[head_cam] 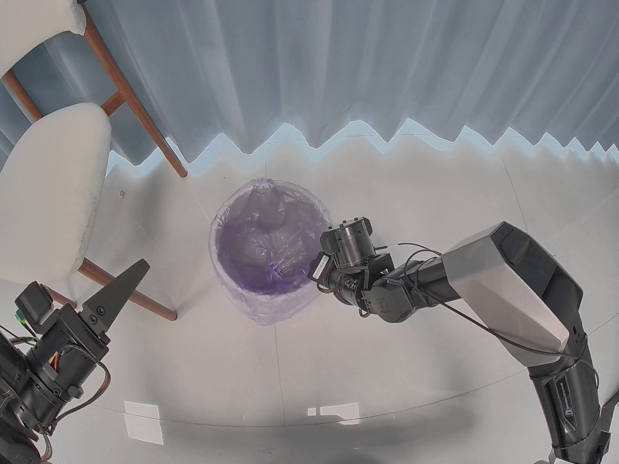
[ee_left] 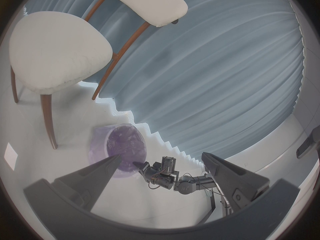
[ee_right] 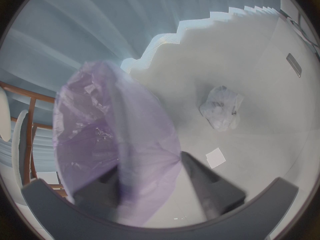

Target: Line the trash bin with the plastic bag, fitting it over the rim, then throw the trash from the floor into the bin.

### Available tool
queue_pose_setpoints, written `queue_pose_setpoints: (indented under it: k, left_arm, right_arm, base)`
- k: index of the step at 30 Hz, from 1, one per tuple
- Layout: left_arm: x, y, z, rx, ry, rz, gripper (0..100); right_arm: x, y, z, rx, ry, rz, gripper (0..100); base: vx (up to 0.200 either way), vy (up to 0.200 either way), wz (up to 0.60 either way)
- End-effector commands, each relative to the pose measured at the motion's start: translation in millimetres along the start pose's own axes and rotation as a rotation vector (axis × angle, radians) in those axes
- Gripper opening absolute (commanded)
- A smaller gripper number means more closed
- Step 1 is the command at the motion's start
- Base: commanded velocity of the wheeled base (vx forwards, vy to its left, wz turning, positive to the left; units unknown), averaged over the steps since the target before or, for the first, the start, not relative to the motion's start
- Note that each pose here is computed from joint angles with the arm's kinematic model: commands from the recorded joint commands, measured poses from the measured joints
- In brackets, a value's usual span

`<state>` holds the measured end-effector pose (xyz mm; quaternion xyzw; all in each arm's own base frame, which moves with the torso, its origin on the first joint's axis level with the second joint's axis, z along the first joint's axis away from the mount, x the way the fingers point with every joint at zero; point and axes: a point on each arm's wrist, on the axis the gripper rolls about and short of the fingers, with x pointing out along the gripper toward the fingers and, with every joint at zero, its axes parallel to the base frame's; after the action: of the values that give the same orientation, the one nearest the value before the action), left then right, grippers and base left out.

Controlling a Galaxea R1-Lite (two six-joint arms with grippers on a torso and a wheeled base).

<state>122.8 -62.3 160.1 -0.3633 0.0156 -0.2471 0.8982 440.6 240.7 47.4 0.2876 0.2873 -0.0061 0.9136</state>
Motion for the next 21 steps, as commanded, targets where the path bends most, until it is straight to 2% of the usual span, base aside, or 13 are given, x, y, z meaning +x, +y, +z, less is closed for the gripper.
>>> queue_pose_setpoints:
  k: [1, 9, 13, 17, 18, 20, 21]
  left_arm:
    - [-2, 3, -4, 0.006, 0.02, 0.015, 100]
    - [0, 4, -5, 0.013, 0.032, 0.018, 100]
    - [5, 9, -11, 0.056, 0.082, 0.039, 100]
    - [10, 12, -15, 0.081, 0.146, 0.029, 100]
    - [14, 14, -17, 0.087, 0.174, 0.037, 100]
    - [25, 20, -17, 0.087, 0.195, 0.088, 100]
    - [36, 26, -13, 0.089, 0.182, 0.137, 100]
  right_arm:
    - [-9, 9, 11, 0.012, -0.028, 0.028, 100]
    - [-53, 39, 48, 0.028, -0.106, 0.13, 100]
    - [-88, 47, 69, 0.072, -0.131, 0.162, 100]
    - [-111, 38, 69, 0.067, -0.094, 0.144, 100]
    - [-120, 27, 66, 0.06, -0.064, 0.129, 100]
    - [-136, 14, 65, 0.06, -0.035, 0.115, 100]
    - [-147, -3, 70, 0.07, -0.022, 0.095, 100]
  base:
    - [0.0, 0.0, 0.0]
    - [0.0, 0.0, 0.0]
    - [0.0, 0.0, 0.0]
    - [0.0, 0.0, 0.0]
    - [0.0, 0.0, 0.0]
    - [0.0, 0.0, 0.0]
    - [0.0, 0.0, 0.0]
